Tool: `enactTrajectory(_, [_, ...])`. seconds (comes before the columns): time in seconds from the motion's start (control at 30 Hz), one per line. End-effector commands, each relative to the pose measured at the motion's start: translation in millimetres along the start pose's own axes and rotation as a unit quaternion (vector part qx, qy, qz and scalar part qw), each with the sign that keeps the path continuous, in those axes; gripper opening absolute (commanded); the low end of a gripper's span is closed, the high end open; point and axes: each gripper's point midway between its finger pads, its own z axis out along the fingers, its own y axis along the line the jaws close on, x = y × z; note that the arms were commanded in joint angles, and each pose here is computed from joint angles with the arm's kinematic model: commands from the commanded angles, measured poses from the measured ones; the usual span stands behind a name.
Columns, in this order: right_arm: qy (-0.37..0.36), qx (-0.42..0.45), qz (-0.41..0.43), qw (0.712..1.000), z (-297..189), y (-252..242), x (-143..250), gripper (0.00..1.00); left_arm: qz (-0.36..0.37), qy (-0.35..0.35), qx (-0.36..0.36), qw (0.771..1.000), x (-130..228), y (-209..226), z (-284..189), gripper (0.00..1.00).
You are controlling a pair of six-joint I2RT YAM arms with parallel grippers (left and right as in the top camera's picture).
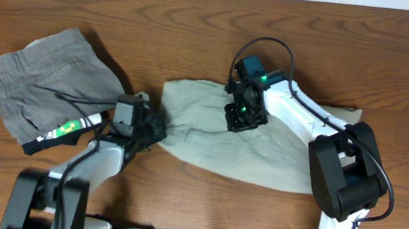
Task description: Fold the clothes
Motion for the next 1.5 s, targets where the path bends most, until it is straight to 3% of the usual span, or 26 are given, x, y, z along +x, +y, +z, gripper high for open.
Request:
enactTrajectory(0.0, [-0.032,0.002,0.003,0.999,-30,-3,-6,0.19,0.012,-0.038,-0.048,0.998,-12,23,-14,0.06])
enactTrajectory(0.23, [0.002,0.016,0.015,1.0,-48,-5,21,0.18,0.03,-0.083,-0.022,0.996,-30,6,-41,0.06])
enactTrajectory(0.77, [0.055,0.015,0.015,0.998,-27,-2,51,0.19,0.072,-0.139,0.013,0.988,-55,-27,-87,0.06])
enactTrajectory(1.47, [0.033,-0.039,-0.003,0.999,44,25,37,0.18,0.112,-0.165,0.075,0.977,-72,-75,-139,0.06])
